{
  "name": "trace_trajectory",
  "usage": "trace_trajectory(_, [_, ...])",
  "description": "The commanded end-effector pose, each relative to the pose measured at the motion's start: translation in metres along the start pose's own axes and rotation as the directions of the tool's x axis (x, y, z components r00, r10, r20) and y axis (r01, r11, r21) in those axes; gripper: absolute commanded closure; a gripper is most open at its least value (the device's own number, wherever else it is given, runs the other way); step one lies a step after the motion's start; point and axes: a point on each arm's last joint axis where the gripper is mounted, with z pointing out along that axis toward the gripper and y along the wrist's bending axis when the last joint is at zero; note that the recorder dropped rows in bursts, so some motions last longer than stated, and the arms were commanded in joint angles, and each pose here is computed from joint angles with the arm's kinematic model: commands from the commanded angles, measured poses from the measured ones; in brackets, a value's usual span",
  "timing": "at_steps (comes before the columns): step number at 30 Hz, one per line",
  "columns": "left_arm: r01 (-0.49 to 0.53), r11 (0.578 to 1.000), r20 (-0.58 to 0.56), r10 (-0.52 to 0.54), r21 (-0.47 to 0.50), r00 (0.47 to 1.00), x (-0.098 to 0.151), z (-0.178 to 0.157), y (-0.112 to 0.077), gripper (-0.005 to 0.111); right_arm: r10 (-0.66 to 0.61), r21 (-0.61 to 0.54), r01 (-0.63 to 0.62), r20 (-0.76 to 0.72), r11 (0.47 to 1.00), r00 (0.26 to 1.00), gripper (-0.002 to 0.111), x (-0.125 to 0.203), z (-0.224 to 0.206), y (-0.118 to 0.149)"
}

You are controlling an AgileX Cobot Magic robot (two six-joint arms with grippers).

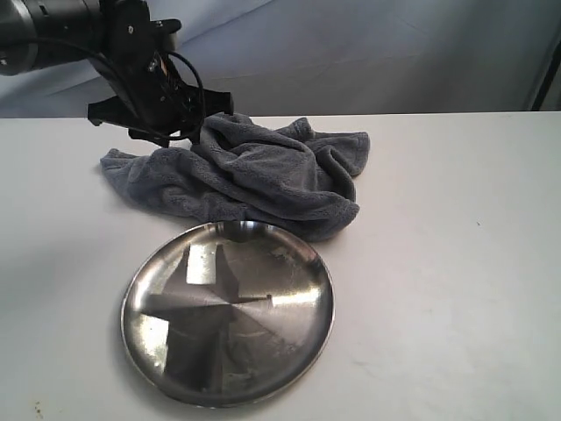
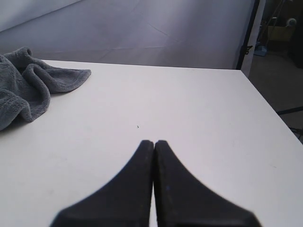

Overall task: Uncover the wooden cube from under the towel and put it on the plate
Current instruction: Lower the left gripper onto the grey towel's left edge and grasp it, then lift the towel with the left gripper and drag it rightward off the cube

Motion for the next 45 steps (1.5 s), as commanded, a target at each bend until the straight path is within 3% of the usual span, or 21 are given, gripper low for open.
trace_trajectory(1, [0.014,1.000,0.021,-0.014,0.004,1.000,-0.004,0.025,0.007,0.046,0.009,-0.001,-0.009,-0.008,1.000,1.000,0.105,0.002,0.000,0.000])
trace_trajectory(5, [0.049,0.999,0.021,-0.049,0.022,0.999,-0.003,0.053,0.013,0.043,0.009,-0.001,-0.009,-0.008,1.000,1.000,0.105,0.002,0.000,0.000])
trace_trajectory(11, [0.186,0.978,0.018,-0.189,0.090,0.982,-0.005,0.085,0.025,0.043,0.009,-0.001,-0.009,-0.008,1.000,1.000,0.105,0.002,0.000,0.000])
trace_trajectory(20, [0.183,0.981,-0.030,-0.181,0.062,0.983,0.007,0.111,0.027,0.044,0.009,-0.001,-0.009,-0.008,1.000,1.000,0.105,0.002,0.000,0.000])
trace_trajectory(24, [0.183,0.981,-0.026,-0.181,0.064,0.983,0.006,0.109,0.027,0.066,0.009,-0.001,-0.009,-0.008,1.000,1.000,0.105,0.002,0.000,0.000])
trace_trajectory(27, [0.182,0.982,-0.043,-0.180,0.055,0.983,0.008,0.109,0.028,0.090,0.009,-0.001,-0.009,-0.008,1.000,1.000,0.105,0.002,0.000,0.000])
trace_trajectory(28, [0.182,0.982,-0.049,-0.180,0.052,0.982,0.008,0.107,0.028,0.107,0.009,-0.001,-0.009,-0.008,1.000,1.000,0.105,0.002,0.000,0.000])
trace_trajectory(29, [0.178,0.983,-0.056,-0.175,0.049,0.983,0.008,0.107,0.028,0.106,0.009,-0.001,-0.009,-0.008,1.000,1.000,0.105,0.002,0.000,0.000])
trace_trajectory(33, [0.182,0.981,-0.023,-0.181,0.073,0.983,0.000,0.085,0.025,0.107,0.009,-0.001,-0.009,-0.008,1.000,1.000,0.105,0.002,0.000,0.000])
trace_trajectory(38, [0.152,0.970,0.068,-0.167,0.191,0.984,-0.019,0.034,0.015,0.107,0.009,-0.001,-0.009,-0.008,1.000,1.000,0.105,0.002,0.000,0.000])
trace_trajectory(45, [-0.031,0.942,0.334,-0.088,0.335,0.939,-0.029,-0.033,-0.036,0.107,0.009,-0.001,-0.009,-0.008,1.000,1.000,0.105,0.002,0.000,0.000])
